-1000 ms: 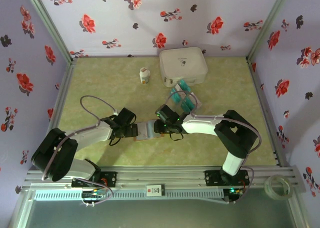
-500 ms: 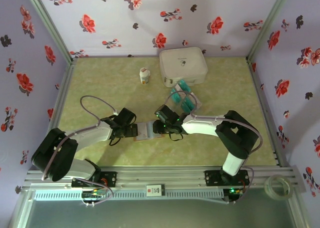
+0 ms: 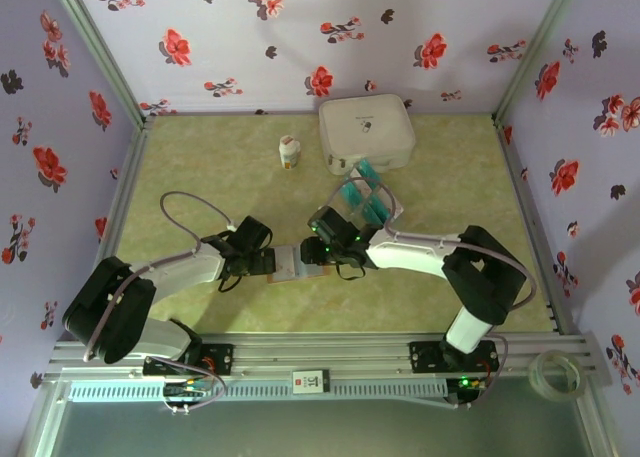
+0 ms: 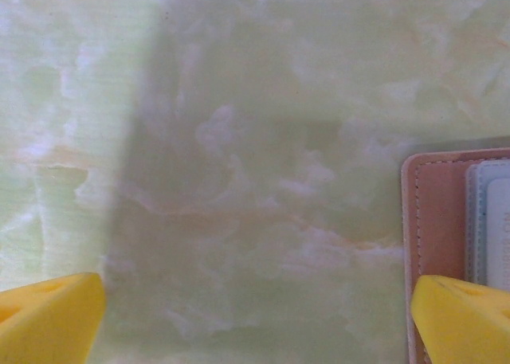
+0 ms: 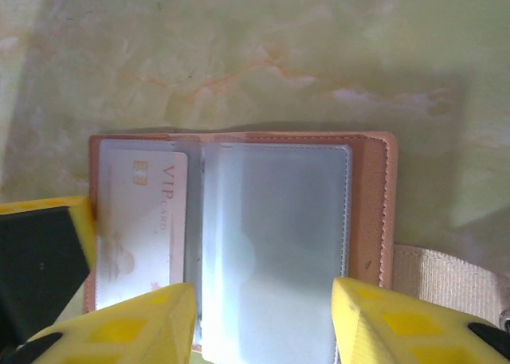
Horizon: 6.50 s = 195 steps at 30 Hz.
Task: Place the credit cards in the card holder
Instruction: Flip over the card slot in the card holder, then move the card holder to the center of the table, then pick up the credit card from the storage box.
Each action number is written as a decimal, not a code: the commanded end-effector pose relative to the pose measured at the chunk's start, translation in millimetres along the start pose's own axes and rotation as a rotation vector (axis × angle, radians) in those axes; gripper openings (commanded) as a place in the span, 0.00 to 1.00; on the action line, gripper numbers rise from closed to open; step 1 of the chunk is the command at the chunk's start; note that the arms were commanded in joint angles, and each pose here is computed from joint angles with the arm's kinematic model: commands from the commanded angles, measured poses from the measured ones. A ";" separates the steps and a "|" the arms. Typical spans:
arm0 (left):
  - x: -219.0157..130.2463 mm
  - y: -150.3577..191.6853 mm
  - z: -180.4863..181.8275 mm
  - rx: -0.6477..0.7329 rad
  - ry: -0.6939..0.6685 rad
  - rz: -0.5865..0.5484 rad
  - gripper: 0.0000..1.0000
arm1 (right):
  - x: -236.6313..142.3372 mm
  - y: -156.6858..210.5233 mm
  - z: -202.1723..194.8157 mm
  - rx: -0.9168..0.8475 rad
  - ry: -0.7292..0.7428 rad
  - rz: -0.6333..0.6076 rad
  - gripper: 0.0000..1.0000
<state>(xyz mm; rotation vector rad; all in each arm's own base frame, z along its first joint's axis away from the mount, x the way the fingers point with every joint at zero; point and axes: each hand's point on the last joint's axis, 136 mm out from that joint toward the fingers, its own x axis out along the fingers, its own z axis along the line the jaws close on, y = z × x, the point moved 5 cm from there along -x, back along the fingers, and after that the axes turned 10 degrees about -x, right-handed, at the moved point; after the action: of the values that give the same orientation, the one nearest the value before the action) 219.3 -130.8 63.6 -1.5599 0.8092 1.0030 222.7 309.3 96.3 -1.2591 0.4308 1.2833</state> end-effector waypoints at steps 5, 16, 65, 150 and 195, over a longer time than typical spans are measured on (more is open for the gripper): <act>5.2 8.7 5.5 0.022 -0.035 0.025 1.00 | 13.5 0.5 -7.6 -0.003 0.039 0.015 0.48; 5.6 8.4 5.1 0.023 -0.035 0.023 1.00 | 23.2 5.2 -0.7 0.010 -0.034 0.040 0.48; -51.0 -28.2 40.9 -0.166 -0.006 -0.157 1.00 | -22.9 -27.9 21.9 0.016 -0.140 -0.121 0.47; -31.6 -30.1 -41.9 0.011 0.104 -0.083 1.00 | -142.9 -90.2 -100.0 -0.151 0.365 -0.133 0.48; -20.8 -21.9 -45.2 0.016 0.114 -0.034 1.00 | -59.5 -77.7 -132.1 -0.275 0.489 0.238 0.19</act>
<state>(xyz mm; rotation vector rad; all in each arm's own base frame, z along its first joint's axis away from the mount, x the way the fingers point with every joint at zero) 238.1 -166.5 92.1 -1.6259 0.8527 0.9085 320.2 182.7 131.8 -1.7740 0.7899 1.2503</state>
